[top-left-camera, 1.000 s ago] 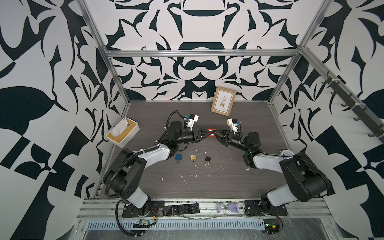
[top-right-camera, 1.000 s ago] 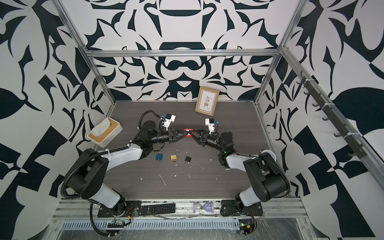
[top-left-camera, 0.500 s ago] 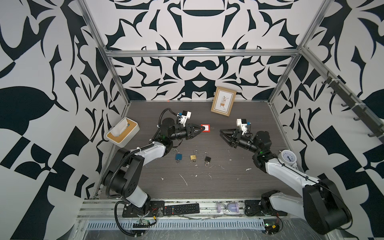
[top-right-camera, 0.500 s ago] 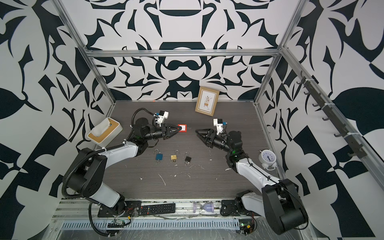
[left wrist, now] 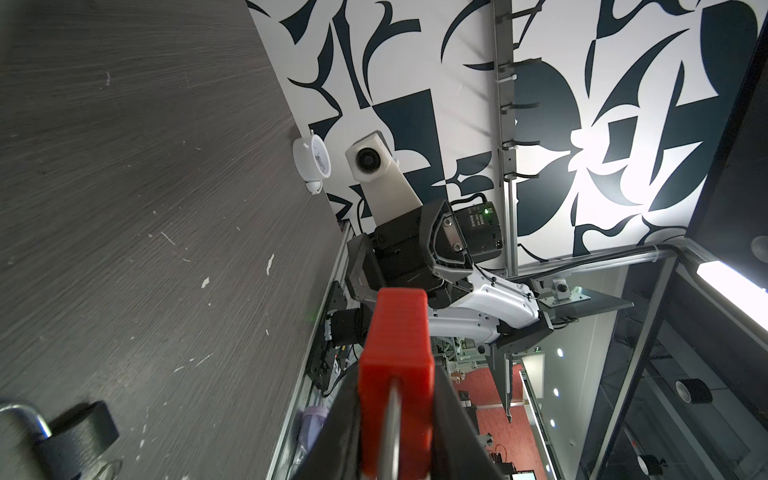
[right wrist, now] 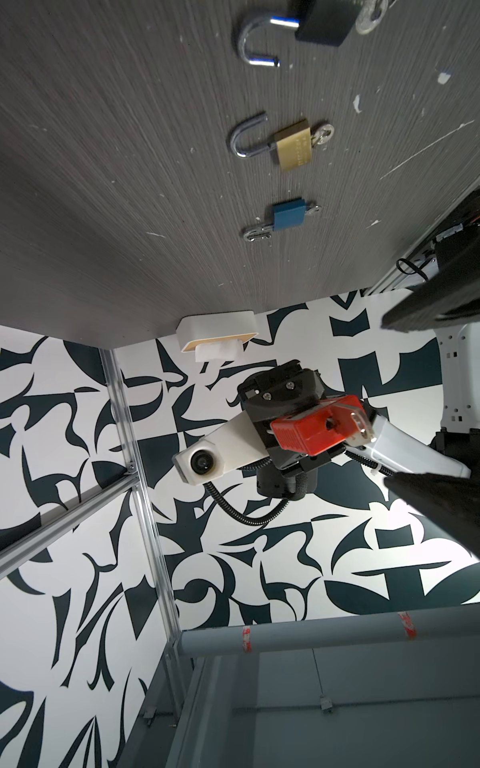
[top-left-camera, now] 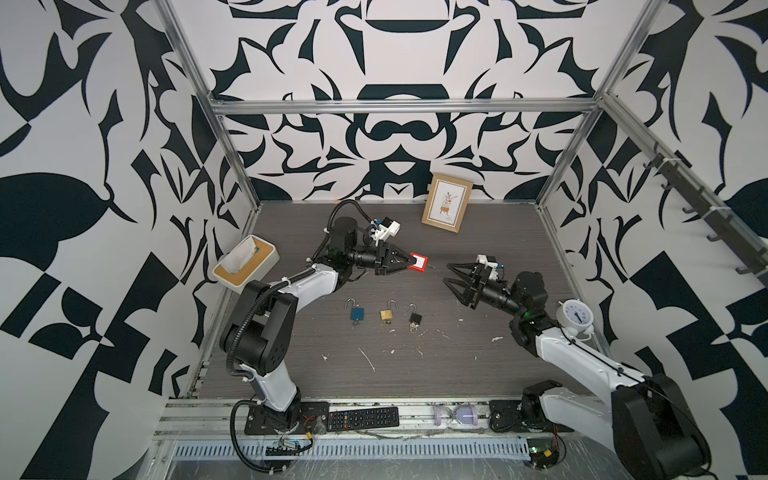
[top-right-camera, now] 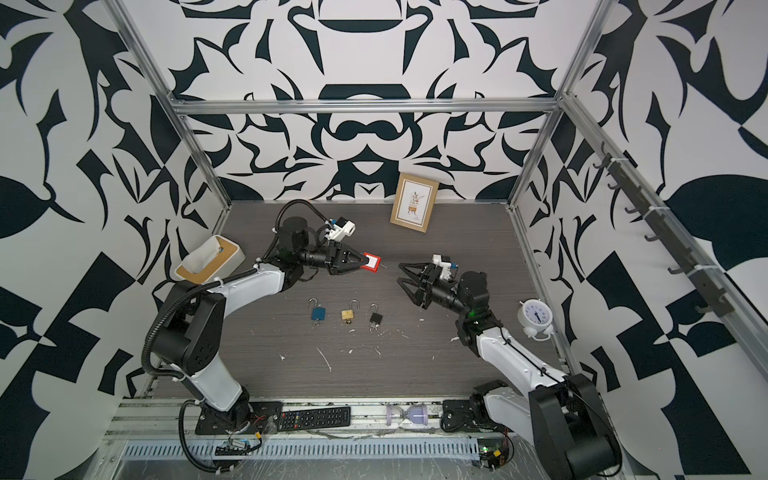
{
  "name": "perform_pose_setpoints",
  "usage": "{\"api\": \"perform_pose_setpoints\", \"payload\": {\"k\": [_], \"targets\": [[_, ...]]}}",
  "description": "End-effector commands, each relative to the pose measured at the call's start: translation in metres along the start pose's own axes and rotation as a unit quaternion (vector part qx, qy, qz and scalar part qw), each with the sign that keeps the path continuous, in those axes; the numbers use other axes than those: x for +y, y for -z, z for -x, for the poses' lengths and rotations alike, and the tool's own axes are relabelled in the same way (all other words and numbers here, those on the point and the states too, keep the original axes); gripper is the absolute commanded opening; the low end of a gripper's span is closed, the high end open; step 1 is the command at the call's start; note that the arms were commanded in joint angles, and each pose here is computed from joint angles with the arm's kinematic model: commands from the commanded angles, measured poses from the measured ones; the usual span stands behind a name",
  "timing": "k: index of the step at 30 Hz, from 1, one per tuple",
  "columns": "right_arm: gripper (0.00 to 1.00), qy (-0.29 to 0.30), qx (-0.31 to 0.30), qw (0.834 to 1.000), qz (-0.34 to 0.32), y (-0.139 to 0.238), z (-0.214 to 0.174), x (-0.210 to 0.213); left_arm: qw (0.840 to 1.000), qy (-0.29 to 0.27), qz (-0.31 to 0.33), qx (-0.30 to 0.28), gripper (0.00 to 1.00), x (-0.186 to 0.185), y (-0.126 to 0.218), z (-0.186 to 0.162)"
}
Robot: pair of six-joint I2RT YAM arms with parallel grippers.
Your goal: Lock with the key
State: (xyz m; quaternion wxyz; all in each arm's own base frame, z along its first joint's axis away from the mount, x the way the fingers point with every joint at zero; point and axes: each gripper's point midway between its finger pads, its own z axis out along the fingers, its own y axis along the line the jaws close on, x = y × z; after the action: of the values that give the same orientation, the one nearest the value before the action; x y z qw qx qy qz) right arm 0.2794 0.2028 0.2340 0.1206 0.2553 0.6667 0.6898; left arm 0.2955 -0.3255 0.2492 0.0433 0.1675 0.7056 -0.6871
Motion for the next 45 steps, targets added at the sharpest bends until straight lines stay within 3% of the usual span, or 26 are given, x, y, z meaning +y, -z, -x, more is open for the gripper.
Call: {"api": "perform_pose_setpoints", "payload": {"k": [1,4,11,22,31,41,45], "targets": [[0.52,-0.002,0.003,0.999,0.032,-0.002,-0.003,0.022,1.000,-0.009,0.002,0.020,0.00,-0.004,0.001,-0.003],[0.44,-0.012,0.010,0.999,0.051,-0.009,-0.005,0.026,1.000,-0.006,0.022,0.019,0.00,0.003,0.000,-0.006],[0.43,-0.008,0.052,0.997,0.060,-0.035,-0.024,0.032,0.999,-0.009,0.034,0.013,0.00,0.006,0.001,-0.009],[0.37,-0.016,0.042,0.997,0.061,-0.044,-0.015,0.022,0.999,-0.013,0.034,0.012,0.00,0.004,0.002,-0.010],[0.19,-0.008,0.047,0.996,0.069,-0.046,-0.014,0.023,0.999,-0.015,0.034,0.011,0.00,0.001,0.002,-0.009],[0.01,0.059,0.057,0.992,0.097,-0.039,-0.006,0.022,0.998,0.056,0.017,-0.029,0.00,-0.003,-0.001,-0.001],[0.00,0.084,0.072,0.987,0.113,-0.041,-0.006,0.027,0.995,0.089,-0.004,-0.039,0.00,-0.003,-0.002,0.001]]}}
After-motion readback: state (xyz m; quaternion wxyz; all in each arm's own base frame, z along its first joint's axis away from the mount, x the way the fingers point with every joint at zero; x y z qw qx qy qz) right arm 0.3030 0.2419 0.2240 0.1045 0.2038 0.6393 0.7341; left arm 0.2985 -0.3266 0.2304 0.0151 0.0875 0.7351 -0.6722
